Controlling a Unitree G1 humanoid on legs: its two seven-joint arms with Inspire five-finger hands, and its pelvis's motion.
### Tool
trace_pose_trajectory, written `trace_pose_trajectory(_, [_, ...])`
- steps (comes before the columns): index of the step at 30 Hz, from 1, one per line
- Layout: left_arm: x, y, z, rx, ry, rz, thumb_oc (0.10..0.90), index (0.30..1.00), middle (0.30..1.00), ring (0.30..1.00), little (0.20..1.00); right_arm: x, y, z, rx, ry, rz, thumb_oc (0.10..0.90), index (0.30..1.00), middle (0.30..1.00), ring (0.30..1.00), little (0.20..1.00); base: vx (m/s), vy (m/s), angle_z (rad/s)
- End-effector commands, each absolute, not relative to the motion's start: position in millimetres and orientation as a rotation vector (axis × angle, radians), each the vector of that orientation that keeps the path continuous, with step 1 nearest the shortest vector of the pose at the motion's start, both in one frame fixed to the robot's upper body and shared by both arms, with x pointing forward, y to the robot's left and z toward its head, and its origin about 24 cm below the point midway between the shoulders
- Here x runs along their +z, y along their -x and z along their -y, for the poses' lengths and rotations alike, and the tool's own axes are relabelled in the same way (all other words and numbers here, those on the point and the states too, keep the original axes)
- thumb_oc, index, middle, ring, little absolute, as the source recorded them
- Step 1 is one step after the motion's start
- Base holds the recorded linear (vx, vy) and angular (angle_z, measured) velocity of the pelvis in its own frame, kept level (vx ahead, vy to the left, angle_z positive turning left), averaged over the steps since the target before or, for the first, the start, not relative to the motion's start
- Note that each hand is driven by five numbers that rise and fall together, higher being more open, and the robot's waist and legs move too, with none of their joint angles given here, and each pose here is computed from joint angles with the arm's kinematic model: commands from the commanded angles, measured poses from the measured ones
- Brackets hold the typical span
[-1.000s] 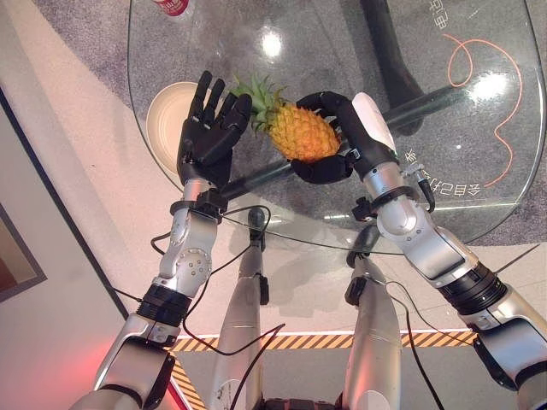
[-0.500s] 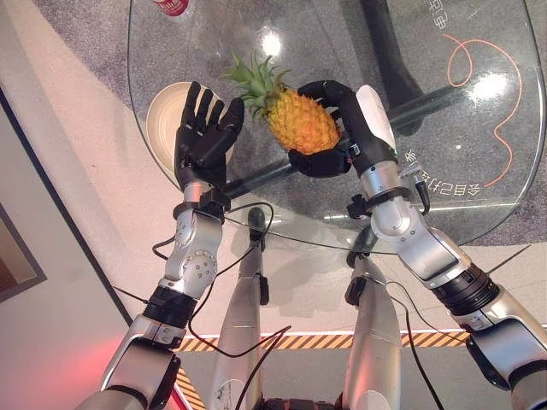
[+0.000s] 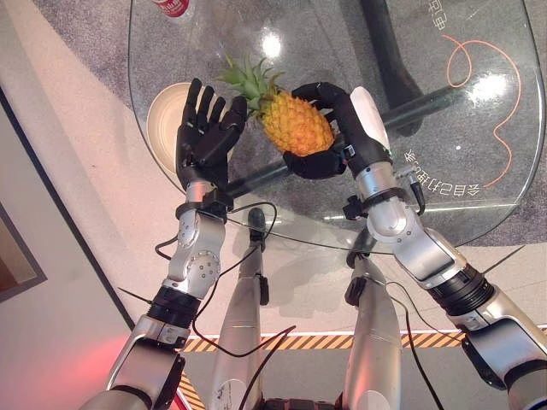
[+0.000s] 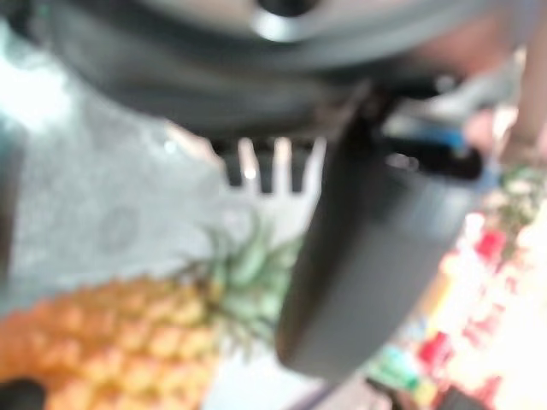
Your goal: Pick up the fruit to the plate
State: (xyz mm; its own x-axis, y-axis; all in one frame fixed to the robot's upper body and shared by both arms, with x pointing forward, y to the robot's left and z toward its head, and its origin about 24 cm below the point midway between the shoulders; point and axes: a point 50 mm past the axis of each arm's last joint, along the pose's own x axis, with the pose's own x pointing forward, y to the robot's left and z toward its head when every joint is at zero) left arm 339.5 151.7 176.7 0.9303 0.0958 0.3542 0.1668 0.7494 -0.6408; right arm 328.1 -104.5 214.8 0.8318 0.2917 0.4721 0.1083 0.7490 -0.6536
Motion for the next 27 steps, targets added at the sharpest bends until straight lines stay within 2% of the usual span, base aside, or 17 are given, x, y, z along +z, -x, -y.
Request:
trace_pose_trajectory(1, [232.3, -323.8, -138.1, -0.253, 0.79, 0.641, 0.8, 0.9, 0.9, 0.9, 0.9, 293.0, -278.0, 61.6, 0.235, 0.646, 1.056, 0.1, 0.3, 0.3, 0.3, 0.2, 0.0, 0.0, 0.0])
trace_pose_trajectory(12, [234.3, -322.9, -126.5, -0.394, 0.887, 0.624, 0.8, 0.9, 0.9, 0.9, 0.9, 290.9, -273.0, 50.1, 0.318, 0.658, 1.067, 0.1, 0.3, 0.3, 0.3, 0.2, 0.0, 0.0, 0.0])
trace_pose_trajectory(23, [230.0, -326.8, -117.0, -0.437, 0.95, 0.544, 0.8, 0.9, 0.9, 0.9, 0.9, 292.8, -268.3, 44.6, 0.351, 0.65, 1.095, 0.1, 0.3, 0.3, 0.3, 0.2, 0.0, 0.0, 0.0])
trace_pose_trajectory(27, [228.6, -328.6, -118.2, -0.396, 0.93, 0.538, 0.8, 0.9, 0.9, 0.9, 0.9, 293.7, -266.8, 42.9, 0.358, 0.651, 1.109, 0.1, 0.3, 0.3, 0.3, 0.2, 0.0, 0.0, 0.0])
